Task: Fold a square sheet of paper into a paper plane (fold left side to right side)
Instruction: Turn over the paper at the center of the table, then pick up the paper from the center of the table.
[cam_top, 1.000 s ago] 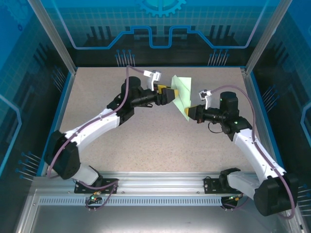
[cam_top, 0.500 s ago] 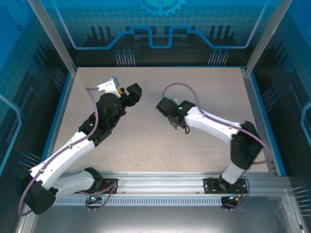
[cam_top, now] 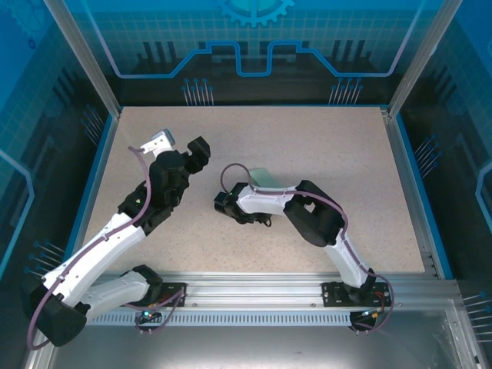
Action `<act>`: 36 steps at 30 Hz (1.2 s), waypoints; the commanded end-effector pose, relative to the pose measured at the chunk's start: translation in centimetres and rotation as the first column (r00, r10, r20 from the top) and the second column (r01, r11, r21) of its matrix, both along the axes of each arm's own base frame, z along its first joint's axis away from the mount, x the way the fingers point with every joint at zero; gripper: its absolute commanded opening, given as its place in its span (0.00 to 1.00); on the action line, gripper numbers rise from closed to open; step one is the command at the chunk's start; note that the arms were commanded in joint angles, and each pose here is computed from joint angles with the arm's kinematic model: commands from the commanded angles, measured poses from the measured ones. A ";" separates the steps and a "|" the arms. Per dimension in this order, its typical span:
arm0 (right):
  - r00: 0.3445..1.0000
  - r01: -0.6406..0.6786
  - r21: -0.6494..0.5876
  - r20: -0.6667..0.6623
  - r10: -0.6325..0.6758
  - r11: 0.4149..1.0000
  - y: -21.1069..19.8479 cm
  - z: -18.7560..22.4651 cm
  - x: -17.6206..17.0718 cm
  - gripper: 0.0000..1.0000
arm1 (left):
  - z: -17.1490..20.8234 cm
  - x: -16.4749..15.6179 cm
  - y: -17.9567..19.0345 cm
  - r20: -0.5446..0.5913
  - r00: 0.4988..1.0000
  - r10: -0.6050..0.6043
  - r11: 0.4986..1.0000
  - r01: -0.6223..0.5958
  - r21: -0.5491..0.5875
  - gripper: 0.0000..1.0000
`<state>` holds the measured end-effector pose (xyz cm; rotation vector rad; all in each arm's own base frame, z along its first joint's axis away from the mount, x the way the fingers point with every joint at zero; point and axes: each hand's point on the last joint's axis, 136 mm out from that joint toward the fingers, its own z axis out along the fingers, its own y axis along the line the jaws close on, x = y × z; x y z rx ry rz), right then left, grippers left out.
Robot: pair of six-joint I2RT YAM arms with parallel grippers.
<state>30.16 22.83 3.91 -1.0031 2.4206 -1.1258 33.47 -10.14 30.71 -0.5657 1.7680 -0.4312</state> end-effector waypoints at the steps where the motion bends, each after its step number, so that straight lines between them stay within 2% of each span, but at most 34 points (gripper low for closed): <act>1: 0.989 -0.030 0.190 -0.138 0.057 0.981 2.8 -1.0 -2.2 0.37 | 0.0 -0.2 0.7 -0.008 1.000 0.023 1.000 -0.023 -0.018 0.88; 4: 0.964 -0.022 0.386 -0.235 0.121 0.922 4.9 -0.1 -4.5 0.51 | -0.2 0.0 0.7 -0.021 1.000 0.016 1.000 -0.017 -0.021 0.88; 8: 0.945 0.000 0.560 -0.270 0.183 0.828 5.4 3.1 -7.1 0.71 | -0.9 0.3 0.5 -0.061 0.998 -0.002 0.999 0.000 -0.032 0.90; 10: 0.939 0.017 0.651 -0.272 0.212 0.759 5.1 5.0 -8.1 0.80 | -1.5 0.7 -0.2 -0.093 0.995 -0.045 0.998 0.040 -0.052 0.92; 12: 0.944 0.049 0.736 -0.254 0.209 0.676 4.2 6.8 -8.2 0.84 | -2.3 1.3 -1.5 -0.134 0.985 -0.113 0.992 0.103 -0.079 0.92; 14: 0.945 0.105 0.824 -0.256 0.201 0.556 3.2 8.2 -7.9 0.87 | -3.6 1.8 -3.7 -0.180 0.961 -0.212 0.975 0.195 -0.107 0.92; 19: 0.962 0.211 0.966 -0.232 0.145 0.148 0.5 10.9 -5.5 0.99 | -9.1 3.2 -9.8 -0.317 0.841 -0.439 0.893 0.369 -0.257 0.90; 22: 0.961 0.254 0.967 -0.253 0.109 0.002 -1.0 10.7 -4.2 1.00 | -13.2 4.2 -12.7 -0.366 0.776 -0.513 0.847 0.389 -0.364 0.88; 25: 0.951 0.301 0.949 -0.293 0.099 -0.088 -1.8 10.1 -3.6 0.99 | -16.6 5.3 -15.2 -0.364 0.728 -0.580 0.795 0.411 -0.446 0.85; 27: 0.947 0.317 0.941 -0.308 0.088 -0.121 -2.3 9.6 -3.4 0.99 | -18.4 5.8 -16.3 -0.378 0.703 -0.602 0.777 0.408 -0.479 0.84; 32: 0.943 0.331 0.934 -0.324 0.074 -0.134 -3.2 8.6 -3.6 0.98 | -22.1 6.8 -18.5 -0.403 0.649 -0.645 0.745 0.417 -0.521 0.80; 36: 0.940 0.341 0.923 -0.335 0.061 -0.178 -4.3 8.0 -3.3 0.95 | -24.0 7.2 -19.8 -0.401 0.616 -0.678 0.714 0.422 -0.558 0.71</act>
